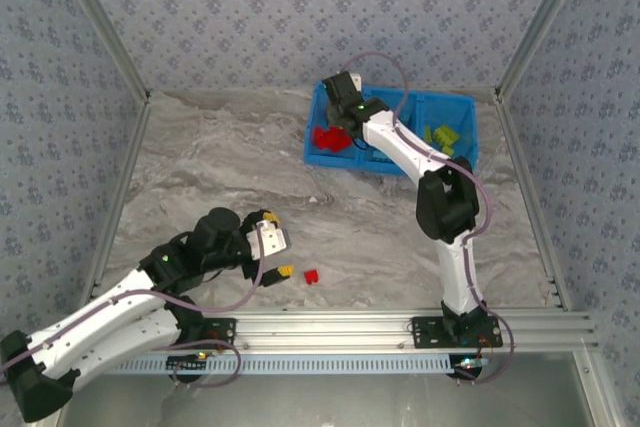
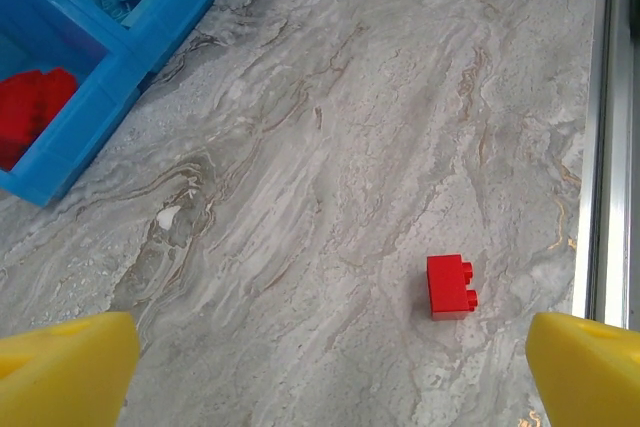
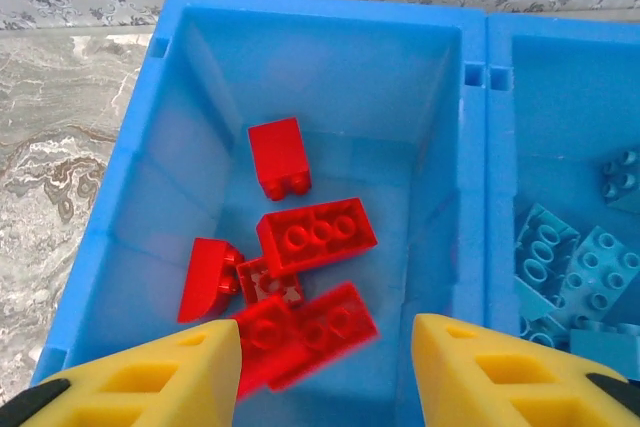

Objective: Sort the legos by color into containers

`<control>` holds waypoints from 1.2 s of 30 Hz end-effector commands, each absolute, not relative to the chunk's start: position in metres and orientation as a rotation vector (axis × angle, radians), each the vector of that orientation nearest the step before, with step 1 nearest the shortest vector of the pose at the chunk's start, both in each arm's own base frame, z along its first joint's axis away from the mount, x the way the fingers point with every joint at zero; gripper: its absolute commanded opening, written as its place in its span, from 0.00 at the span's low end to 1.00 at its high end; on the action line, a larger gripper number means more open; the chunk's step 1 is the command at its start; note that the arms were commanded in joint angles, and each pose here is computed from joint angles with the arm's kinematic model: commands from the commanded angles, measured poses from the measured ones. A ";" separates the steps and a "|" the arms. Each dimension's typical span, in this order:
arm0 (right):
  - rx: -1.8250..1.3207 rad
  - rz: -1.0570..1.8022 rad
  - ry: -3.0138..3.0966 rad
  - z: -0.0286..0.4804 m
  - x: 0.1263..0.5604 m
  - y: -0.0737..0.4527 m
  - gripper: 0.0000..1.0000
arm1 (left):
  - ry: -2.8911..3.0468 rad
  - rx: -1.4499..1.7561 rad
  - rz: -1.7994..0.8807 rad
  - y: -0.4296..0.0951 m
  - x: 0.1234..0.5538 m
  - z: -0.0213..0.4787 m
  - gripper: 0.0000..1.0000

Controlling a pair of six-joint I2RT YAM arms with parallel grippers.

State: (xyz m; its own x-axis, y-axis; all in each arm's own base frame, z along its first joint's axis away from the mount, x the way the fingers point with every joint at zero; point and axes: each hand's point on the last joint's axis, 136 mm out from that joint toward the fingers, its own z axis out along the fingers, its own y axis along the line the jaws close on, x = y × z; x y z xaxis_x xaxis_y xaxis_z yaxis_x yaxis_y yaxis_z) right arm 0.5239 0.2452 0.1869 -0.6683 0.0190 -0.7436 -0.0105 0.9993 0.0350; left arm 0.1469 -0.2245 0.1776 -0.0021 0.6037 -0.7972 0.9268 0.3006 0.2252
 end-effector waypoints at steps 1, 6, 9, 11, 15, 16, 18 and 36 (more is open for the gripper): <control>-0.014 0.078 2.280 0.232 0.509 0.239 0.51 | 1.712 1.383 -0.461 -0.224 0.150 0.182 0.99; -0.032 0.154 2.271 0.264 0.448 0.219 0.52 | 1.728 1.387 -0.462 -0.225 0.151 0.178 0.99; -0.066 0.223 2.279 0.271 0.402 0.205 0.53 | 1.729 1.384 -0.466 -0.226 0.151 0.179 0.99; -0.081 0.243 2.291 0.271 0.370 0.192 0.58 | 1.737 1.369 -0.473 -0.226 0.152 0.183 0.99; -0.128 0.280 2.300 0.267 0.305 0.166 0.66 | 1.762 1.309 -0.404 -0.226 0.158 0.201 0.99; -0.124 0.301 2.287 0.271 0.290 0.159 0.68 | 1.763 1.293 -0.389 -0.229 0.158 0.207 0.99; -0.114 0.333 2.306 0.256 0.261 0.146 0.73 | 1.780 1.269 -0.399 -0.238 0.155 0.210 0.99; -0.075 0.421 2.351 0.226 0.210 0.123 0.96 | 2.197 1.259 -0.457 -0.285 0.135 0.062 0.85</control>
